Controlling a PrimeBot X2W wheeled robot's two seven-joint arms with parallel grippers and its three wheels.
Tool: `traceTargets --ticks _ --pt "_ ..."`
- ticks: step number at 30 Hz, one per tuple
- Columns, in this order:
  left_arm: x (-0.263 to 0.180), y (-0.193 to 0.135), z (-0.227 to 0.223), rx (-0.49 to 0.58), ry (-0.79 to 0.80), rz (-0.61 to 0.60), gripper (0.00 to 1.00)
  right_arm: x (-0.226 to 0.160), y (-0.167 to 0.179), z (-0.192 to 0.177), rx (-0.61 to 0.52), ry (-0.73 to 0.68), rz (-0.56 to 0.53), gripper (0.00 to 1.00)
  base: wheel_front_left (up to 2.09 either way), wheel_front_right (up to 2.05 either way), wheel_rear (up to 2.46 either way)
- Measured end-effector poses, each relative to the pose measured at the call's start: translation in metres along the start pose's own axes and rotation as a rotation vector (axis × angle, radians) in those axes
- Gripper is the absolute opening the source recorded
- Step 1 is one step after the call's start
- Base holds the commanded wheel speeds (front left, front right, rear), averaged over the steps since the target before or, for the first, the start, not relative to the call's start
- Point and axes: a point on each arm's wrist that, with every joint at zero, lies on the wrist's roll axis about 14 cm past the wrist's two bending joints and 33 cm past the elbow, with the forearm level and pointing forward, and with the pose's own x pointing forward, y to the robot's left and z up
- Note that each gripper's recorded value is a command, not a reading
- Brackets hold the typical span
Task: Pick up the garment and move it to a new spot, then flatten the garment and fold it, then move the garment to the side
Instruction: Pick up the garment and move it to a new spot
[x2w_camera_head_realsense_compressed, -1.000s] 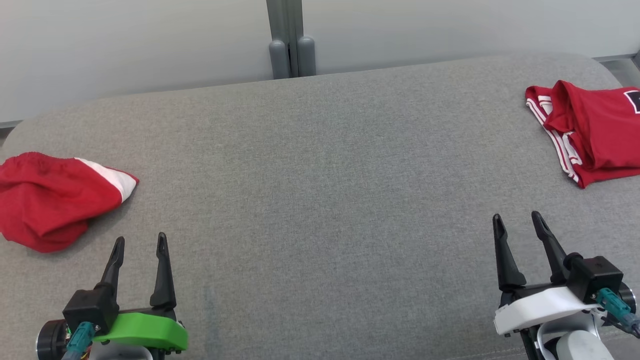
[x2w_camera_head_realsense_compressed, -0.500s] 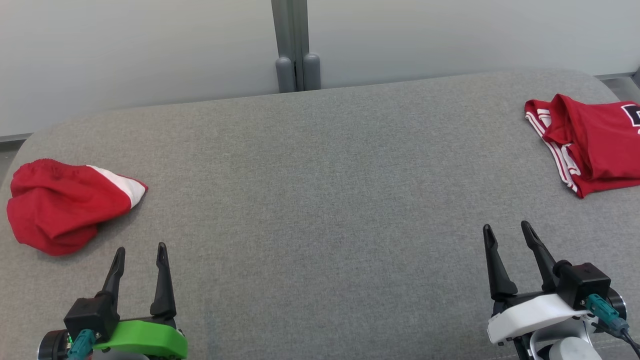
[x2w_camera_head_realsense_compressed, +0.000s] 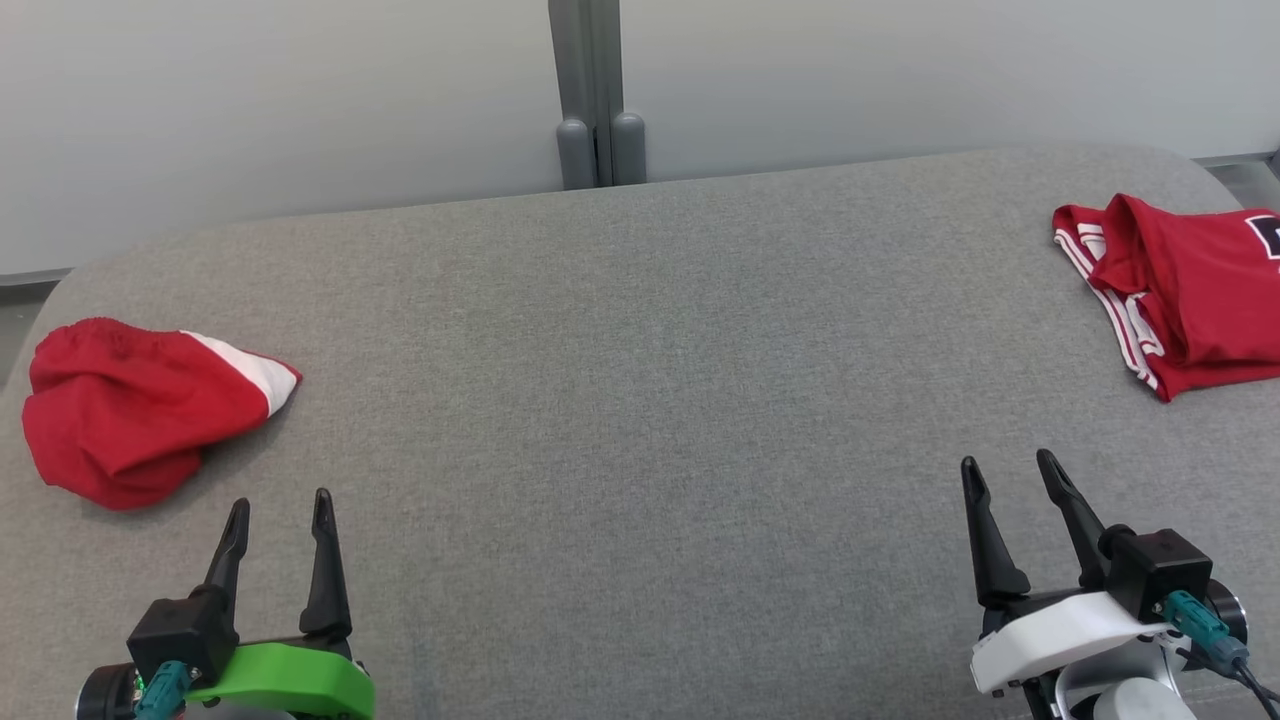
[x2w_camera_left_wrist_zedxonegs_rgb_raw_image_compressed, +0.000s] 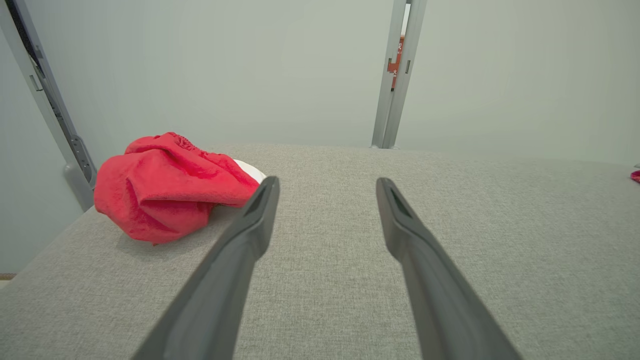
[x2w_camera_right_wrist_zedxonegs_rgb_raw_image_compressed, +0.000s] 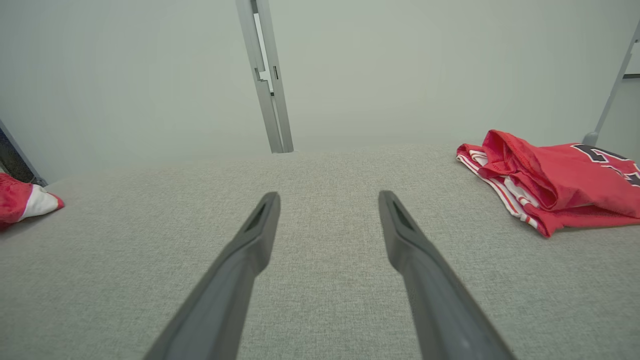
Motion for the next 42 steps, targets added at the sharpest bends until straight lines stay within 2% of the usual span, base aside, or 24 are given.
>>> traceTargets --ticks 9,16,32,42 --pt "-0.007 0.016 0.002 0.004 -0.006 0.048 1.00 0.007 0.015 -0.005 0.005 0.014 0.048 1.00 0.00 0.00 0.00" --pt "-0.020 0.041 0.006 0.013 -0.014 0.128 1.00 0.017 0.034 -0.014 0.014 0.039 0.108 1.00 0.00 0.00 0.00" --pt "-0.074 0.103 0.011 0.031 -0.019 0.354 1.00 0.044 0.102 -0.037 0.042 0.099 0.314 1.00 0.00 0.00 0.00" --pt "-0.107 0.131 0.014 0.035 -0.022 0.476 1.00 0.054 0.144 -0.047 0.056 0.124 0.433 1.00 0.00 0.00 0.00"
